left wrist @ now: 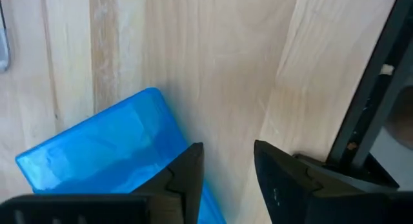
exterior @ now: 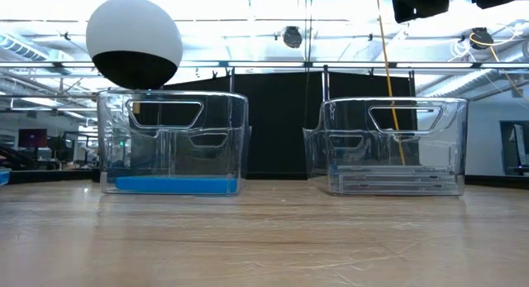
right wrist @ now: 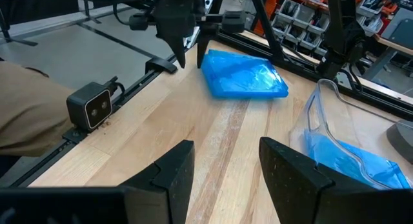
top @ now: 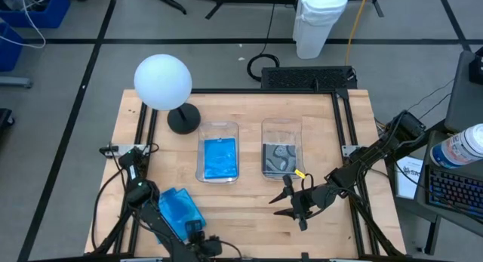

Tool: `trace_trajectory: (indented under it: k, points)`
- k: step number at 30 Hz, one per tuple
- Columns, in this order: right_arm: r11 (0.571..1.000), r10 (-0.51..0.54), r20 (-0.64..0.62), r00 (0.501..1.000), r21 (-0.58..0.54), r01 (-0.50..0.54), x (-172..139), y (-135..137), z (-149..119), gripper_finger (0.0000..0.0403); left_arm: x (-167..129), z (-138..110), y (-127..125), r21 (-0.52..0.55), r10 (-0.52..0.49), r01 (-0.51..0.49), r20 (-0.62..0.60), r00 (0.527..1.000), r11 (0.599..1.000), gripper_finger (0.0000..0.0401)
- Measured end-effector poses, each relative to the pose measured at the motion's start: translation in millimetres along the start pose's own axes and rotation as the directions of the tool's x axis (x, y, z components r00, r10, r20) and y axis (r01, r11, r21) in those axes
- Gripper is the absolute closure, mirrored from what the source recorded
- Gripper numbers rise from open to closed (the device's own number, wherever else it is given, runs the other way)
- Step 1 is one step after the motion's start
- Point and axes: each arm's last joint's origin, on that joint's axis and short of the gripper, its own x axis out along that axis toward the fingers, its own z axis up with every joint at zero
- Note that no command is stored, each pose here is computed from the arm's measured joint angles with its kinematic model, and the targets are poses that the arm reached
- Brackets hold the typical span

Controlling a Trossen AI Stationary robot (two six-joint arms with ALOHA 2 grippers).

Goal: Pick & place jewel cases by type
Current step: Put the blue CD case into the left transparent bin

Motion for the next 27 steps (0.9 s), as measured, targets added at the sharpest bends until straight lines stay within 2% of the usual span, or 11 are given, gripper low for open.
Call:
trace_trajectory:
  k: [6,11,15,20,27]
  points:
    - [1.0,0.0,-0.001,1.0,0.0,0.0,0,0,0,0.0238,16,-5,4,0.043,0.037,-0.033,-0.083,0.996,0.999,0.0263]
    - [1.0,0.001,-0.001,1.0,-0.001,-0.001,0,0,0,0.0238,22,-16,19,-0.014,0.079,-0.082,-0.147,0.986,0.997,0.0262]
    - [1.0,0.001,-0.001,1.0,-0.001,-0.001,0,0,0,0.0238,11,-22,28,-0.054,0.075,-0.082,-0.126,0.989,0.995,0.025]
    - [1.0,0.001,-0.001,1.0,-0.004,-0.001,0,0,0,0.0238,11,-22,29,-0.071,0.08,-0.088,-0.108,0.991,0.994,0.0213]
    - [1.0,0.001,-0.001,1.0,-0.002,-0.001,0,0,0,0.0238,11,-20,29,-0.143,0.089,-0.1,-0.083,0.993,0.985,0.0134]
